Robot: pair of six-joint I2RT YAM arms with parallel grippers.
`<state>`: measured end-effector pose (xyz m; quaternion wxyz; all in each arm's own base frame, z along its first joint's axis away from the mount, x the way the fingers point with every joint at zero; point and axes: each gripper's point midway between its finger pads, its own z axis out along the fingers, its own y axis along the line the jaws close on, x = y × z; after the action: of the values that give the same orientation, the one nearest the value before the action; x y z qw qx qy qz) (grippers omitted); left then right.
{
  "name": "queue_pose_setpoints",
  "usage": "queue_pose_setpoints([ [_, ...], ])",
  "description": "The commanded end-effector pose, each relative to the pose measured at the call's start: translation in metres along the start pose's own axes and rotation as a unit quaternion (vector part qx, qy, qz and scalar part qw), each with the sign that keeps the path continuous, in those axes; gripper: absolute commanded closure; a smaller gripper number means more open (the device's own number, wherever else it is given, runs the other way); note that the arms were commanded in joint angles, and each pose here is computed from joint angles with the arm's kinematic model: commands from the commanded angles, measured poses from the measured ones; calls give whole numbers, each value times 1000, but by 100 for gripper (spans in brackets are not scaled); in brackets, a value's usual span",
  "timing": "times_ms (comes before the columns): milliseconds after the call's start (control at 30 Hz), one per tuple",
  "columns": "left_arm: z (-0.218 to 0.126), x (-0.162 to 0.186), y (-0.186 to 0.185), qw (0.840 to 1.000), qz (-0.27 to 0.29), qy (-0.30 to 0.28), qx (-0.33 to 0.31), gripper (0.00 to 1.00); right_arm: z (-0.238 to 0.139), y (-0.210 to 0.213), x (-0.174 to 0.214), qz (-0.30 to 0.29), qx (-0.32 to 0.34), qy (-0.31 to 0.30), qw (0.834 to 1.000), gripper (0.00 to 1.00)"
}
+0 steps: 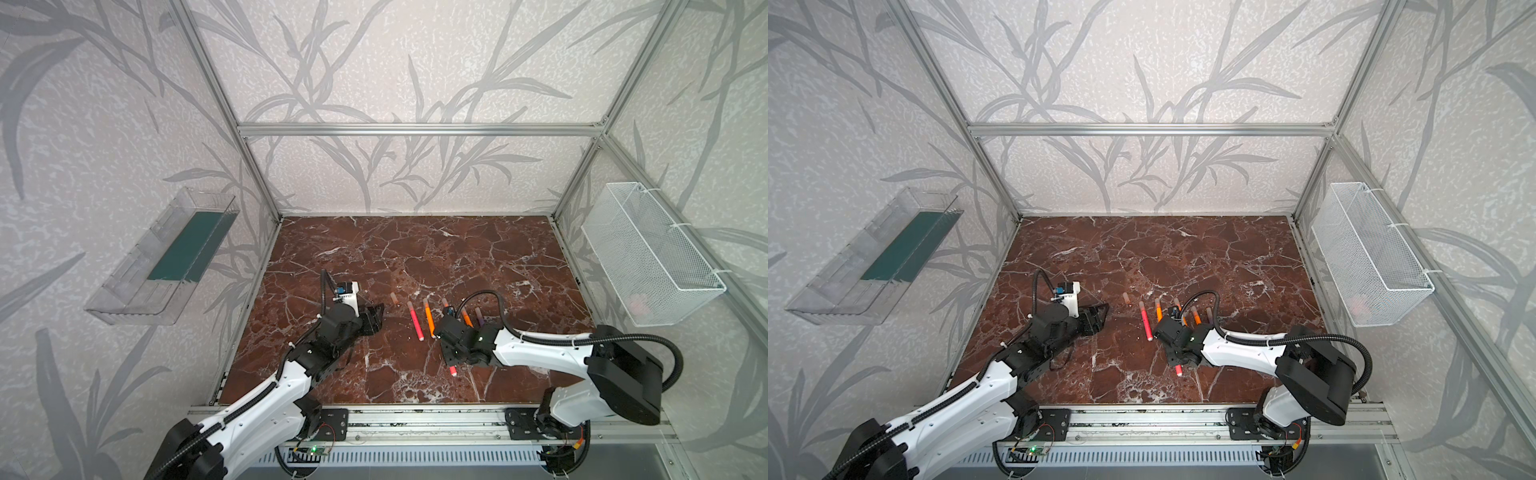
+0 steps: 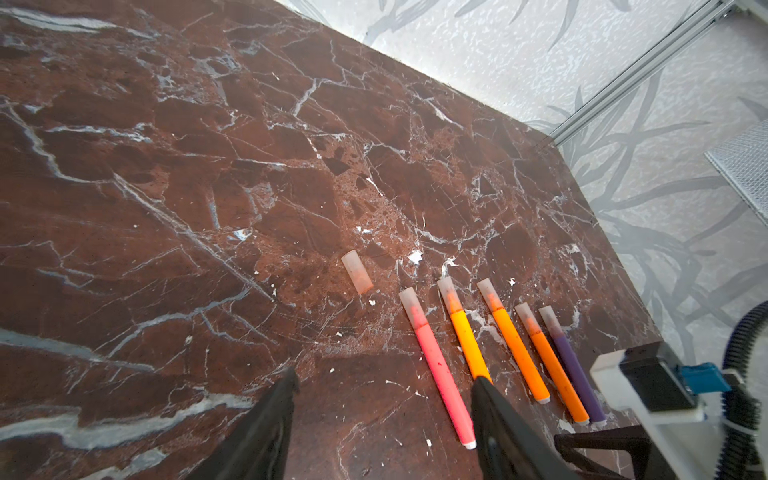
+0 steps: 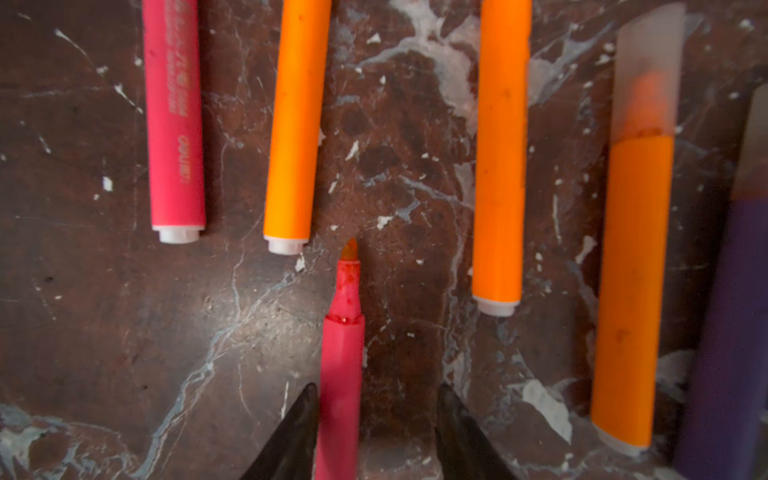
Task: Insert the pens into the pen caps
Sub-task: 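Grasp the uncapped red marker on the table with the right gripper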
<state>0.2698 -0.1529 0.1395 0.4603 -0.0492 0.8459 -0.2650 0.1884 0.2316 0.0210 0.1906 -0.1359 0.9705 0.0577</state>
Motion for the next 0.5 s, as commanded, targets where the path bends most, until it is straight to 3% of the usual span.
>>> queue_pose_setpoints([
  [0, -3, 3, 8, 1000, -6, -3, -14, 30, -4, 14, 1, -11, -11, -2, 1000, 54],
  [233, -4, 3, 10, 1000, -5, -3, -15, 30, 0, 19, 1, -13, -10, 1, 1000, 55],
  [467, -5, 5, 10, 1000, -4, -1, -14, 30, 8, 22, 2, -14, -1, 9, 1000, 69],
])
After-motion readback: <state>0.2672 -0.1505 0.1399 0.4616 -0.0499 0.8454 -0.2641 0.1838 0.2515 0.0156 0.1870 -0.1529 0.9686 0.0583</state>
